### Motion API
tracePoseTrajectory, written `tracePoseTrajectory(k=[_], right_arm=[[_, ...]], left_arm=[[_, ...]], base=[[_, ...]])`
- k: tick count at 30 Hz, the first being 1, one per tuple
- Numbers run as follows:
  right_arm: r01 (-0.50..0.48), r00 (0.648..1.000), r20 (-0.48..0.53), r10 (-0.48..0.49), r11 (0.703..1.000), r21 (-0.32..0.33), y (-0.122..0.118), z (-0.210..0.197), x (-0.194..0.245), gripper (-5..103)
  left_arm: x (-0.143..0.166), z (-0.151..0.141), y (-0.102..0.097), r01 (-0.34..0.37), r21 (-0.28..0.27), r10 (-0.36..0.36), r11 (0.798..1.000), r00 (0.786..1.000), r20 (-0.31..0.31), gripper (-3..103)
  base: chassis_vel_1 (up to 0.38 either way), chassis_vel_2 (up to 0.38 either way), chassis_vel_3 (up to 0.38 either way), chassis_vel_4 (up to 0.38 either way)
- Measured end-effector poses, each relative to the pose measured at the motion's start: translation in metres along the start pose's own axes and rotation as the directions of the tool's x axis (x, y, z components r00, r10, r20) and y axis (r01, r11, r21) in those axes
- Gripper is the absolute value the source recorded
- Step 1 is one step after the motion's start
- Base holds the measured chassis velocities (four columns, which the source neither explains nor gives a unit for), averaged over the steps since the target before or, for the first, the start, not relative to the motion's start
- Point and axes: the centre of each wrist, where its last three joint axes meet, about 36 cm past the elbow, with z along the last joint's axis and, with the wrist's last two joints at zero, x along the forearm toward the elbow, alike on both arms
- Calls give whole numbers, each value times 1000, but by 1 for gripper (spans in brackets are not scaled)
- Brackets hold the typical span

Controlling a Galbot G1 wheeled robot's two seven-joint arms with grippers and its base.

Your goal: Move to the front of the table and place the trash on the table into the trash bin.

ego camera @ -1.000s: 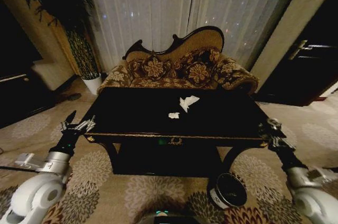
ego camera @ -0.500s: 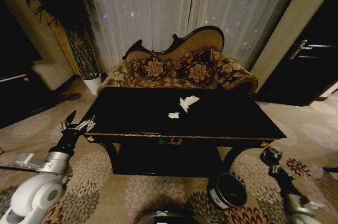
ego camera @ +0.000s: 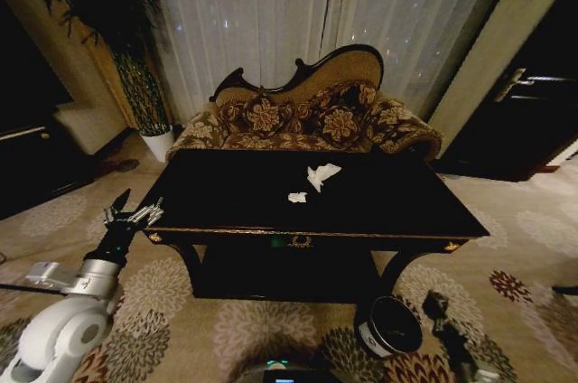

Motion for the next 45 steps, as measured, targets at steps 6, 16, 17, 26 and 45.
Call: tracePoseTrajectory(k=[6,16,17,26,45], right_arm=[[16,998,-58,-14,1000,23,11,29,-15,0],[-6,994,-106,7,1000,16,16,44,-39,0],[0,995,-103,2,1000,14,16,43,-44,0],[-11,994,-105,11,1000,-2,17,41,-50,22],[35,999,-33,-37,997,-74,1,3,15,93]], left_arm=[[0,0,0,0,0,0,1000,1000,0,100],[0,0,0,0,0,0,1000,1000,0,100],[0,0,0,0,0,0,1000,1000,0,100],[0,0,0,0,0,0,1000,1000,0,100],[0,0,0,0,0,0,1000,1000,0,100]], base=[[0,0,0,0],[0,0,0,0],[0,0,0,0],[0,0,0,0],[0,0,0,0]])
